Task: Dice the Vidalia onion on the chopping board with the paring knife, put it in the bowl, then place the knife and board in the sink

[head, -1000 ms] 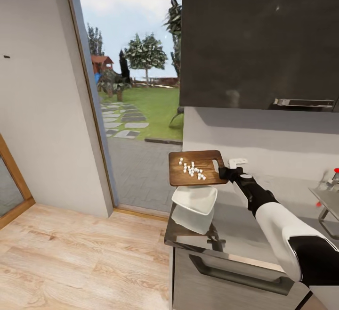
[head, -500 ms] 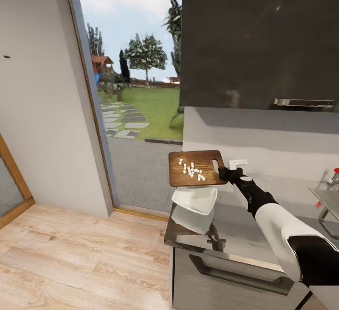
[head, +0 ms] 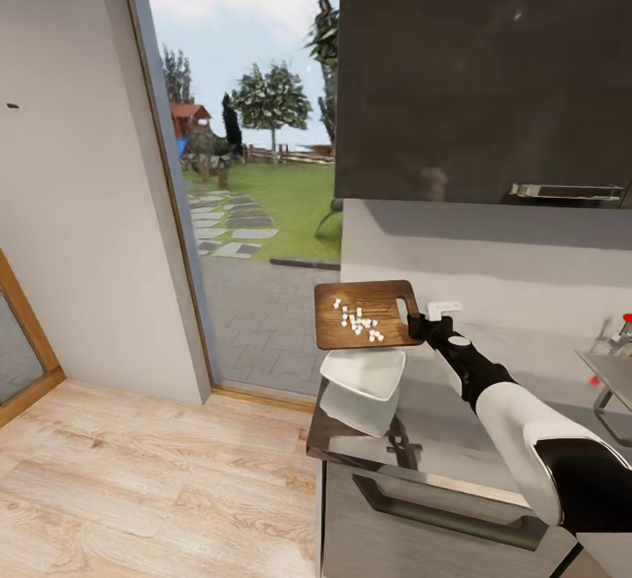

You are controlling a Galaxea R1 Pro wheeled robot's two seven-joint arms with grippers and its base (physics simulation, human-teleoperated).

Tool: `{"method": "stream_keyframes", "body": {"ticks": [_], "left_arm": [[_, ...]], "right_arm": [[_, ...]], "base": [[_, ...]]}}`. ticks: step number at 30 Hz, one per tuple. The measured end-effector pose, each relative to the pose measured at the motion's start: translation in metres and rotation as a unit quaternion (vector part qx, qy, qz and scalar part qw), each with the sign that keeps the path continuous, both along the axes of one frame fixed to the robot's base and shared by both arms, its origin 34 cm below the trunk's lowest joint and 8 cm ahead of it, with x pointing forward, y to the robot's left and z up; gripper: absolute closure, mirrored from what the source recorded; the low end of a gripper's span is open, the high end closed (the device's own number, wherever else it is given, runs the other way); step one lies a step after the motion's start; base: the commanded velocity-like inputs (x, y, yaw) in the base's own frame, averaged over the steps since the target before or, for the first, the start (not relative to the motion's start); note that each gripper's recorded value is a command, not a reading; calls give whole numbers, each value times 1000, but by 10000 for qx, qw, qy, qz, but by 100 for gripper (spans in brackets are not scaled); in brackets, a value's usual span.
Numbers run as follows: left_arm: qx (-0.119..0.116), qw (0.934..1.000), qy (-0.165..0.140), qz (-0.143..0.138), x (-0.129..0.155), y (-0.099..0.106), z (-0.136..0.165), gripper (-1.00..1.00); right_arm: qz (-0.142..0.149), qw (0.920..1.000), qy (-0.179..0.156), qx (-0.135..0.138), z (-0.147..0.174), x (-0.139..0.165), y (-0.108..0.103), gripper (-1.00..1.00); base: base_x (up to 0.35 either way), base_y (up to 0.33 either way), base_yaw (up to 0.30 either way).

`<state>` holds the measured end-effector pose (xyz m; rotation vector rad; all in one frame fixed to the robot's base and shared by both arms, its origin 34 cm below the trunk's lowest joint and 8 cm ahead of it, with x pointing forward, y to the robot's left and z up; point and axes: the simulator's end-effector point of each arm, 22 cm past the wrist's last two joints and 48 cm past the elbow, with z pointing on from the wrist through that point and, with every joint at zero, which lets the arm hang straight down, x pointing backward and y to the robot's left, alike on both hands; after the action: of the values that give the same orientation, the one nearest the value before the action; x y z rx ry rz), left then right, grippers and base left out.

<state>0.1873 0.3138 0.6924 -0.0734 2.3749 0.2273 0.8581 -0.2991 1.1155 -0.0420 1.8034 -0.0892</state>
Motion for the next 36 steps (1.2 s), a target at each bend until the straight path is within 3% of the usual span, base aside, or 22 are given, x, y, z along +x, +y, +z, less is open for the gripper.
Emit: {"method": "stream_keyframes", "body": {"ticks": [36], "left_arm": [[8,10000,52,-5,-4,0,-1,-100]], "right_arm": [[15,9997,-223,-12,0,-1,-1,100]], "base": [[27,23,0]]}}
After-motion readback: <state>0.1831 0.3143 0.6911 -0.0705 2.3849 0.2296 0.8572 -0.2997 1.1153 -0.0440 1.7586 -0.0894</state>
